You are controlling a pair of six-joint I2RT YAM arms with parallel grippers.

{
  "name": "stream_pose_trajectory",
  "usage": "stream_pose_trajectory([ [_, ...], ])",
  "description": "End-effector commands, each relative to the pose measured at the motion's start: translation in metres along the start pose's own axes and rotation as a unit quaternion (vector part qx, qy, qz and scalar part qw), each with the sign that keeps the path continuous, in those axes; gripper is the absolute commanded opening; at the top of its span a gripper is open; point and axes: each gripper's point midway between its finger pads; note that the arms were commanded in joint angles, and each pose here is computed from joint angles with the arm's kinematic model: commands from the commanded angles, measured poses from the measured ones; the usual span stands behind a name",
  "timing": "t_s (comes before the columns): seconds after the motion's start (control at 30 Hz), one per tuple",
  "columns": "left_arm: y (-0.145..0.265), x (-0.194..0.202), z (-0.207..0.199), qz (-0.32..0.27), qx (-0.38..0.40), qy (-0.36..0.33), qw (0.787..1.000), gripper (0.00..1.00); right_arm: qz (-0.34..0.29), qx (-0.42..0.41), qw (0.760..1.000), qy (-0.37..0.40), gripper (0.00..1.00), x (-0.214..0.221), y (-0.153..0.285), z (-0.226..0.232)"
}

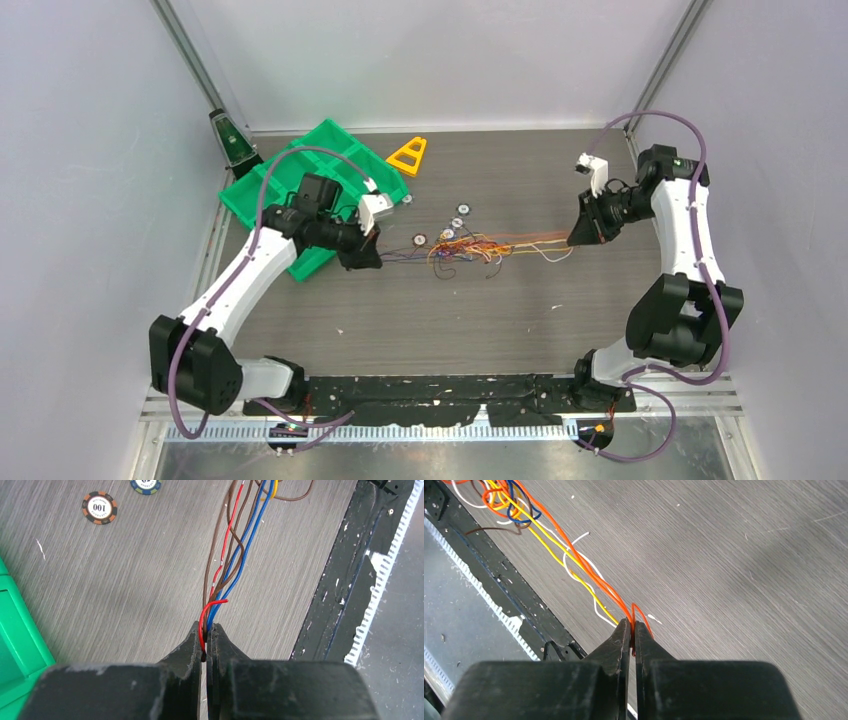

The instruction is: Untangle the cables

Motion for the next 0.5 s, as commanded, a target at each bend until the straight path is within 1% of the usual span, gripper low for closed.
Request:
stream_pose_trajectory([
  [0.0, 0.023, 0.031, -0.003, 0.065, -0.026, -0.005, 0.998, 0.0, 0.026, 0.111, 0.993, 0.018, 0.06, 0.009, 0.015, -0.056],
  [0.07, 0.035, 0.047, -0.002, 0.085, -0.035, -0.015, 0.996, 0.0, 0.028, 0.133, 0.991, 0.012, 0.05, 0.016, 0.025, -0.071],
  [0.17, 0.052, 0.066, 0.005, 0.08, -0.061, 0.003, 0.995, 0.0, 0.028, 0.156, 0.987, -0.002, 0.05, 0.023, 0.042, -0.092],
  [0.3, 0.069, 0.092, 0.011, 0.112, -0.079, 0.0, 0.991, 0.0, 0.032, 0.166, 0.985, -0.015, 0.05, 0.028, 0.05, -0.109],
  [0.47, 0.089, 0.107, 0.019, 0.118, -0.103, 0.012, 0.988, 0.0, 0.034, 0.168, 0.985, -0.024, 0.06, 0.031, 0.051, -0.119],
])
Point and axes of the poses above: each gripper's point midway between its finger pads, its own y axis back along the fingers, its own z axis along the line the jaws close on, x = y × z, and after that the axes turned 13 degrees about -y, right-handed
